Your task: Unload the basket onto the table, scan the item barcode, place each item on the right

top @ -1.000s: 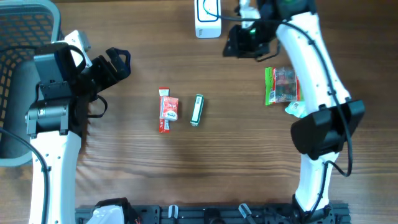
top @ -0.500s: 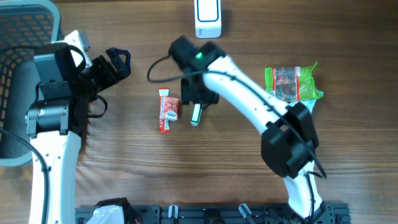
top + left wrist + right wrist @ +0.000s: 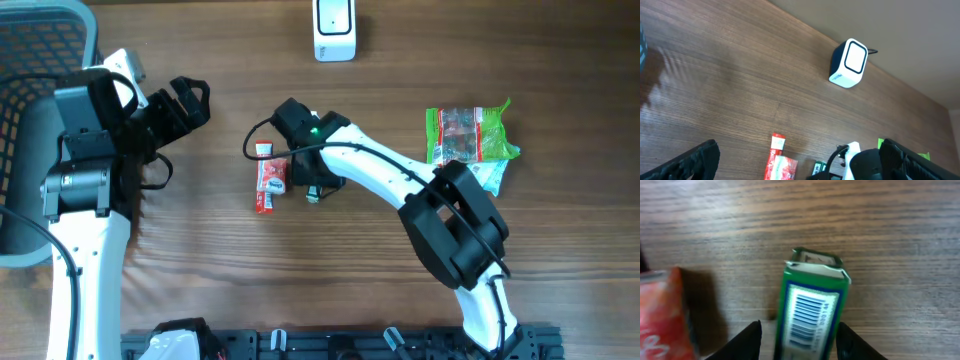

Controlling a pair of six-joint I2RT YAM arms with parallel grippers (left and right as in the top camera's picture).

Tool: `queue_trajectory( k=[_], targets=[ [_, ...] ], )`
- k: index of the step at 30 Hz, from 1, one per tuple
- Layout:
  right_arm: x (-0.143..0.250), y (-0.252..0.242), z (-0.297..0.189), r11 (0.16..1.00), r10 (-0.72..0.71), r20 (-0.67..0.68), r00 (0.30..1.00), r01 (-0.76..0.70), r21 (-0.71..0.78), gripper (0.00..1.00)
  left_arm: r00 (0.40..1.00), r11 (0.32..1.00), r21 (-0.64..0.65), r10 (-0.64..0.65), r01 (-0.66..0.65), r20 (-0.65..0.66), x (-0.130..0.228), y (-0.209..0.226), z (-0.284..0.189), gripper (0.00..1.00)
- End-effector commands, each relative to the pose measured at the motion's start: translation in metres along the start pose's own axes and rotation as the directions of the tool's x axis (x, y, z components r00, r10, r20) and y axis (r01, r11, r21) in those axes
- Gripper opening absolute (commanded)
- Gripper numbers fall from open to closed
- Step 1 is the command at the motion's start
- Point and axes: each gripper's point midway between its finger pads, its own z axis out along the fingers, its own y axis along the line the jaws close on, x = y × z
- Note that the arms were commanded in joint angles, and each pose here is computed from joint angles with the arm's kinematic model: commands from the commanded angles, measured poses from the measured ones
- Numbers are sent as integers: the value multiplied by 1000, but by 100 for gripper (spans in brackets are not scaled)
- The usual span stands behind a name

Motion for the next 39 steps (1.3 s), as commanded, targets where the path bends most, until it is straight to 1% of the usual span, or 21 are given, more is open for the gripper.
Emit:
queue_trajectory(
  k=[1, 2, 5, 11, 15, 19, 20, 22, 25, 26, 27, 29, 31, 34, 39],
  targets=[
    [-14, -17, -3, 994, -90, 60, 994, 85, 73, 38, 1000, 1000, 11, 17, -17, -5, 0, -1, 1, 100],
    [-18, -20, -3, 989, -125, 73, 989, 118, 92, 33, 1000, 1000, 11, 17, -17, -5, 0, -1, 1, 100],
    [-29, -33, -5, 943, -311, 67, 948, 299, 146, 30, 1000, 1000, 11, 17, -17, -5, 0, -1, 1, 100],
    [-33, -42, -4, 890, -438, 37, 898, 428, 160, 29, 1000, 1000, 11, 17, -17, -5, 0, -1, 1, 100],
    [-43, -51, -6, 874, -460, 49, 887, 443, 200, 30, 1000, 1000, 11, 17, -17, -5, 0, -1, 1, 100],
    [-53, -54, -6, 883, -445, 74, 893, 423, 201, 30, 1000, 1000, 11, 17, -17, -5, 0, -1, 1, 100],
    [-54, -53, -7, 886, -443, 76, 893, 423, 188, 33, 1000, 1000, 11, 17, -17, -5, 0, -1, 1, 100],
    [-57, -50, -12, 881, -459, 76, 885, 443, 164, 47, 1000, 1000, 11, 17, -17, -5, 0, -1, 1, 100],
    [-61, -40, -31, 868, -495, 99, 863, 487, 94, 61, 1000, 1000, 11, 17, -17, -5, 0, -1, 1, 100],
    [-61, -37, -38, 863, -506, 110, 856, 501, 73, 68, 1000, 1000, 11, 17, -17, -5, 0, -1, 1, 100],
    [-63, -37, -46, 862, -507, 124, 853, 503, 63, 69, 1000, 1000, 11, 17, -17, -5, 0, -1, 1, 100],
    [-67, -40, -57, 865, -502, 142, 853, 498, 64, 68, 1000, 1000, 11, 17, -17, -5, 0, -1, 1, 100],
    [-70, -44, -63, 872, -489, 149, 859, 486, 62, 64, 1000, 1000, 11, 17, -17, -5, 0, -1, 1, 100],
    [-64, -50, -59, 872, -490, 116, 864, 486, 64, 63, 1000, 1000, 11, 17, -17, -5, 0, -1, 1, 100],
    [-45, -38, -45, 865, -495, 83, 865, 499, -49, 64, 1000, 1000, 11, 17, -17, -5, 0, -1, 1, 100]
  ],
)
